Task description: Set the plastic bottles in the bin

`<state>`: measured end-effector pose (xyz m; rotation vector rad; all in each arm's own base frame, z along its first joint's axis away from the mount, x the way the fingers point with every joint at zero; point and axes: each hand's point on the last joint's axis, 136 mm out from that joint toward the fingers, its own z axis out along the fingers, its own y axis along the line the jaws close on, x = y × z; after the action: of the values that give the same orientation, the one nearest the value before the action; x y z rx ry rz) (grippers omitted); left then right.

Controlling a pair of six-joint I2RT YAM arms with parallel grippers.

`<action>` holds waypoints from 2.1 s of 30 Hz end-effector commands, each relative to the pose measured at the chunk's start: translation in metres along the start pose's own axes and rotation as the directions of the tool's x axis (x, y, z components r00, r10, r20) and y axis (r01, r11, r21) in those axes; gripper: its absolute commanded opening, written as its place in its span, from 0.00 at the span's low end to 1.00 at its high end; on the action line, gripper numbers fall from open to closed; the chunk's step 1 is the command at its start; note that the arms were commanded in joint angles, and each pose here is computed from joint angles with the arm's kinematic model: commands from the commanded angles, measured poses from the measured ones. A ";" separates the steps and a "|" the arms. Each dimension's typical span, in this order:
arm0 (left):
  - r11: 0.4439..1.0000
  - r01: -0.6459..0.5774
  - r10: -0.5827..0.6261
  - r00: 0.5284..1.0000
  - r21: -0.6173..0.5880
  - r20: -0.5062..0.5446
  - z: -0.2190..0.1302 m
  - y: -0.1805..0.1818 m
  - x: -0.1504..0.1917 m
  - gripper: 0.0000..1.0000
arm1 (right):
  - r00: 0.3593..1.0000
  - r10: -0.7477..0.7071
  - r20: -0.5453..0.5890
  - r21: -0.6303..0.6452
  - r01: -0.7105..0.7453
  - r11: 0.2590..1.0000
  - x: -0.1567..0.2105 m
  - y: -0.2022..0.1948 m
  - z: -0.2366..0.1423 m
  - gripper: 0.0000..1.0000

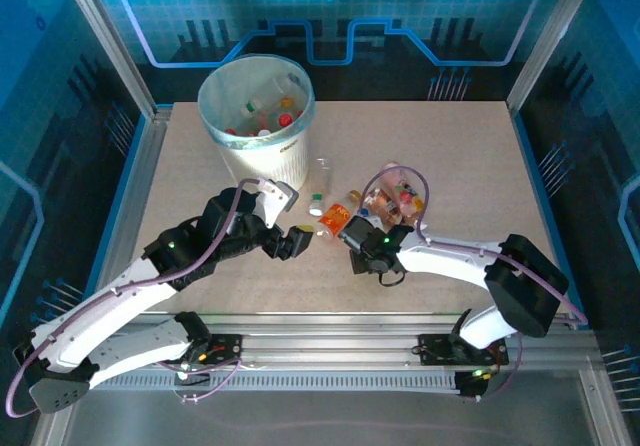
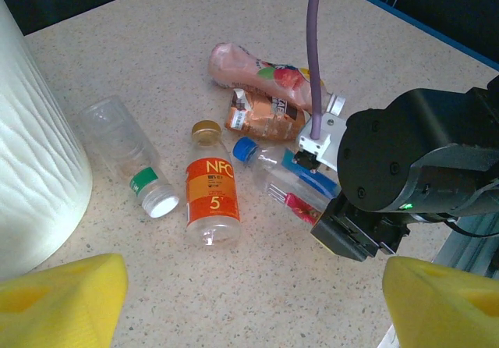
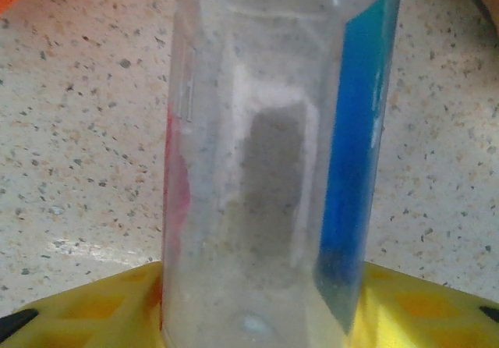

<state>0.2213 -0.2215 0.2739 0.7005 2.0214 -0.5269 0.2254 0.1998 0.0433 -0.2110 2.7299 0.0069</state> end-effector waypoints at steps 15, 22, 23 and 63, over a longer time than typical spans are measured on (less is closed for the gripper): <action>0.884 0.458 -0.456 0.889 0.094 -0.042 -0.007 0.013 -0.036 0.86 | 0.912 -0.133 0.387 -0.245 0.242 0.939 -0.007 0.029 -0.119 0.46; 0.760 0.621 -0.610 0.784 0.194 -0.116 0.011 0.016 -0.042 0.83 | 0.825 -0.163 0.542 -0.385 0.415 0.825 -0.005 0.055 -0.166 0.43; 0.752 0.625 -0.612 0.780 0.210 -0.130 0.013 0.013 -0.043 0.83 | 0.814 -0.163 0.557 -0.401 0.436 0.806 -0.005 0.060 -0.172 0.43; 0.835 0.506 -0.529 0.847 0.217 0.060 -0.023 0.026 -0.111 0.00 | 0.749 -0.117 0.652 -0.359 0.440 0.823 -0.042 0.065 -0.227 1.00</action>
<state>0.2664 -0.2395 0.3238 0.1915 2.2307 -1.1857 0.1593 0.2677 0.2443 -0.7158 1.9897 0.6268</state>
